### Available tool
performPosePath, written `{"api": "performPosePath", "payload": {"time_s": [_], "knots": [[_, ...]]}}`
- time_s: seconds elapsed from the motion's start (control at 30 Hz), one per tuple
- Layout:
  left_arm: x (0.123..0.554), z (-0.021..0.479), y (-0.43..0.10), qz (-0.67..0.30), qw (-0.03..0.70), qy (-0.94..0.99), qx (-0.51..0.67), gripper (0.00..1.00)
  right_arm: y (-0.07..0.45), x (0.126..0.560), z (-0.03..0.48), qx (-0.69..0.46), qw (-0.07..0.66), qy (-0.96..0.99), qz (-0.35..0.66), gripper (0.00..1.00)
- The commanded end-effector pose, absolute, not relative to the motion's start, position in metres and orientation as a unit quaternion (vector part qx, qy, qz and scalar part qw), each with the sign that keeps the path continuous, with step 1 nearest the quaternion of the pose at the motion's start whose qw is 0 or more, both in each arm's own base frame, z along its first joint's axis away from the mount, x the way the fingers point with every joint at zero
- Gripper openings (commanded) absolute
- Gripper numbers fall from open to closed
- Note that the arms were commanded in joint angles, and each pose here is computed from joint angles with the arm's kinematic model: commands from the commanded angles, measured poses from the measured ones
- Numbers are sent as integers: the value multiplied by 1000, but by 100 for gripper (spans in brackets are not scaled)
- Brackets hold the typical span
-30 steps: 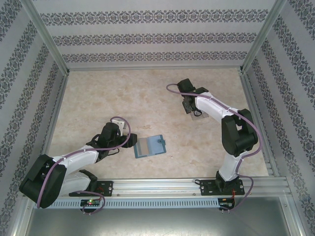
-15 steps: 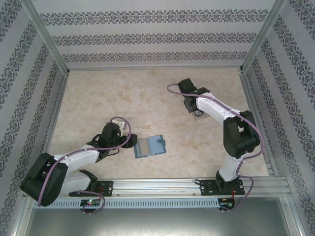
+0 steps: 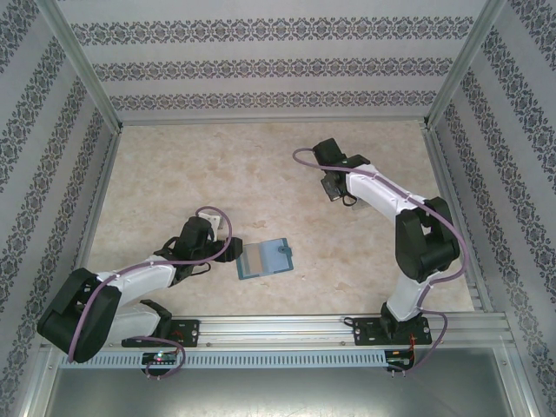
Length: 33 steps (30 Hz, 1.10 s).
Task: Put the credit cards into the card holder
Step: Pick up the credit card from the storage box, then insert the credit card into the card slot.
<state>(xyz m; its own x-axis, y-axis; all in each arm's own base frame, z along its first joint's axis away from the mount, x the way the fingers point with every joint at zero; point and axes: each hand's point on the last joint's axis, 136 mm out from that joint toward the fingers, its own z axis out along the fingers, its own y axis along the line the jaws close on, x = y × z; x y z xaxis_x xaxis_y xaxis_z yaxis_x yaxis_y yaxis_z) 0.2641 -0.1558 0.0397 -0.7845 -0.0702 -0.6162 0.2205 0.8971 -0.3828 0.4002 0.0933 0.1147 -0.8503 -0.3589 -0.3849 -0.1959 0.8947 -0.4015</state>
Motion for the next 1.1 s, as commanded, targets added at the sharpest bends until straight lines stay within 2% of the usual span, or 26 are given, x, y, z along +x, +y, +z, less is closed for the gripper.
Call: {"api": "performPosePath", "payload": {"time_s": [0.0, 0.13, 0.3, 0.4, 0.57, 0.7, 1.07], "knots": [[270, 45, -157, -220, 332, 916, 51, 77, 104, 393, 139, -148, 257, 945, -138, 0], [268, 46, -163, -236, 329, 913, 57, 77, 124, 375, 161, -140, 279, 948, -56, 0], [266, 54, -169, -259, 337, 903, 65, 77, 179, 326, 180, -164, 299, 930, 136, 0], [265, 58, -168, -260, 347, 899, 67, 77, 227, 282, 176, -186, 252, 903, 293, 0], [262, 55, -166, -254, 340, 903, 73, 76, 283, 228, 156, -187, 139, 854, 465, 0], [263, 50, -160, -238, 338, 908, 61, 75, 296, 205, 134, -193, 63, 844, 496, 0], [257, 35, -176, -262, 281, 919, 83, 75, 298, 201, 68, -136, -29, 867, 479, 0]]}}
